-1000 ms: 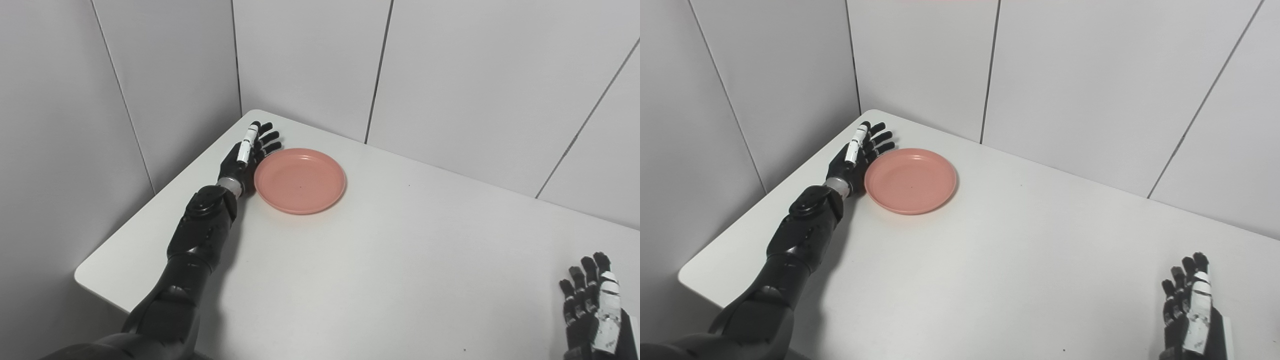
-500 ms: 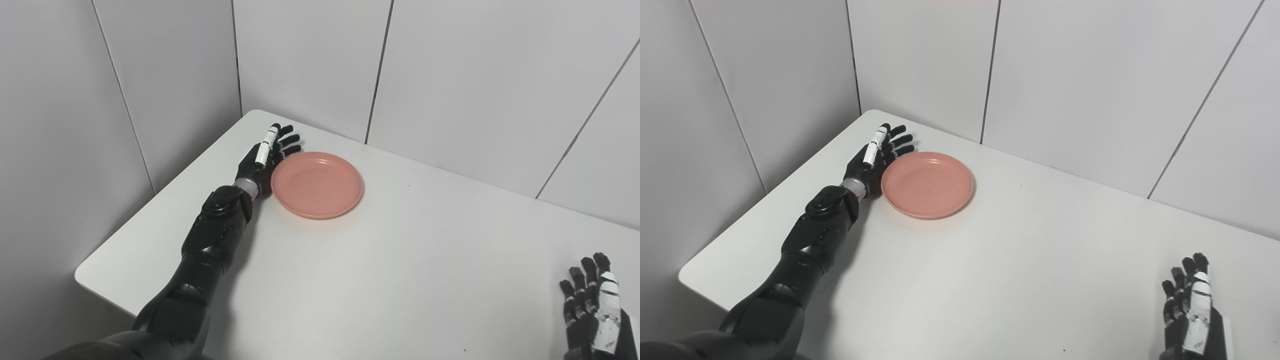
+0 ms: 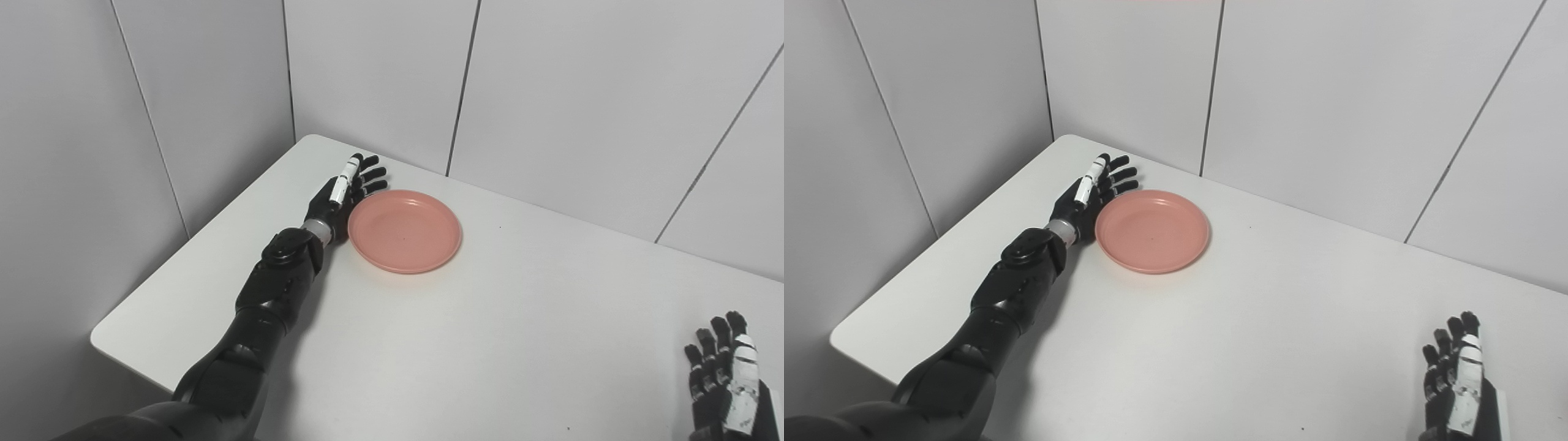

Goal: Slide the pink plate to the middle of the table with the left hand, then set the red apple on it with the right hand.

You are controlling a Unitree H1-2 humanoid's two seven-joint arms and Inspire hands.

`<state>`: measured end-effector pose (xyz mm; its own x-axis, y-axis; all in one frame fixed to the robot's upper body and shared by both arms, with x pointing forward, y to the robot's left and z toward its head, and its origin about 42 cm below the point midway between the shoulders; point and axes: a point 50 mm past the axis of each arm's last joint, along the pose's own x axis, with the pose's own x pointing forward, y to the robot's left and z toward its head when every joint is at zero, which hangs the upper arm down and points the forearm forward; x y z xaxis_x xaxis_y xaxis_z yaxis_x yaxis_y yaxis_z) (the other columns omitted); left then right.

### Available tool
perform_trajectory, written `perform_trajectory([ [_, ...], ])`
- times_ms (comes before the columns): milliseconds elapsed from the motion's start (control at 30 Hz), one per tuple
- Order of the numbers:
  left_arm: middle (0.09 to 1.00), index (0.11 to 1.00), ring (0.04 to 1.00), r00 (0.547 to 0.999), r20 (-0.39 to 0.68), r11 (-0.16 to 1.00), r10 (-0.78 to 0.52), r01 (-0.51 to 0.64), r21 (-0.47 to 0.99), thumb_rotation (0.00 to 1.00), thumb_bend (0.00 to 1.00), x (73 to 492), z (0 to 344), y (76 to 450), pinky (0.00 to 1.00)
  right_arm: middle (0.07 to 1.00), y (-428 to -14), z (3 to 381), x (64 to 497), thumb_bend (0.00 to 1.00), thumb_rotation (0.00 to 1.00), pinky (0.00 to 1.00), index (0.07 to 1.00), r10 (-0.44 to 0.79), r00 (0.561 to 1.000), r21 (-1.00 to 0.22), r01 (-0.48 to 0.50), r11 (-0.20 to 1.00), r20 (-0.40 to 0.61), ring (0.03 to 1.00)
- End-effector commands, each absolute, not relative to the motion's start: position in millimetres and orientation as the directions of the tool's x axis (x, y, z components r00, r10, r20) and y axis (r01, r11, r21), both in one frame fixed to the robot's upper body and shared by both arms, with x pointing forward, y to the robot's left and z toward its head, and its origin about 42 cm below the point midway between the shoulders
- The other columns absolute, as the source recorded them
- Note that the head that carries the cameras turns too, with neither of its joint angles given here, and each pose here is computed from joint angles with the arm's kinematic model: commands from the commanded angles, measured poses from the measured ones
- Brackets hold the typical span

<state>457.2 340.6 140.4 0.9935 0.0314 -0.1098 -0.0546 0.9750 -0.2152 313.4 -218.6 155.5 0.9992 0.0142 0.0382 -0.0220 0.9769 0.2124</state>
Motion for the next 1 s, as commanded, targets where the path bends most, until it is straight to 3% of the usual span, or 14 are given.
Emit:
perform_trajectory([
  [0,0.873,0.864,0.862,0.988,-0.151,0.975,0.011,-0.044,-0.218,1.0,0.32,457,132,330,0.87,1.0,-216,169,316,0.07,1.0,1.0,1.0,0.019,0.993,0.208,-0.042,0.977,0.112,1.0],
  [967,0.851,0.84,0.84,0.984,-0.167,0.969,-0.06,0.018,-0.246,1.0,0.36,444,116,283,0.84,1.0,-215,162,319,0.14,1.0,1.0,1.0,0.03,0.993,0.186,-0.051,0.981,0.114,1.0],
])
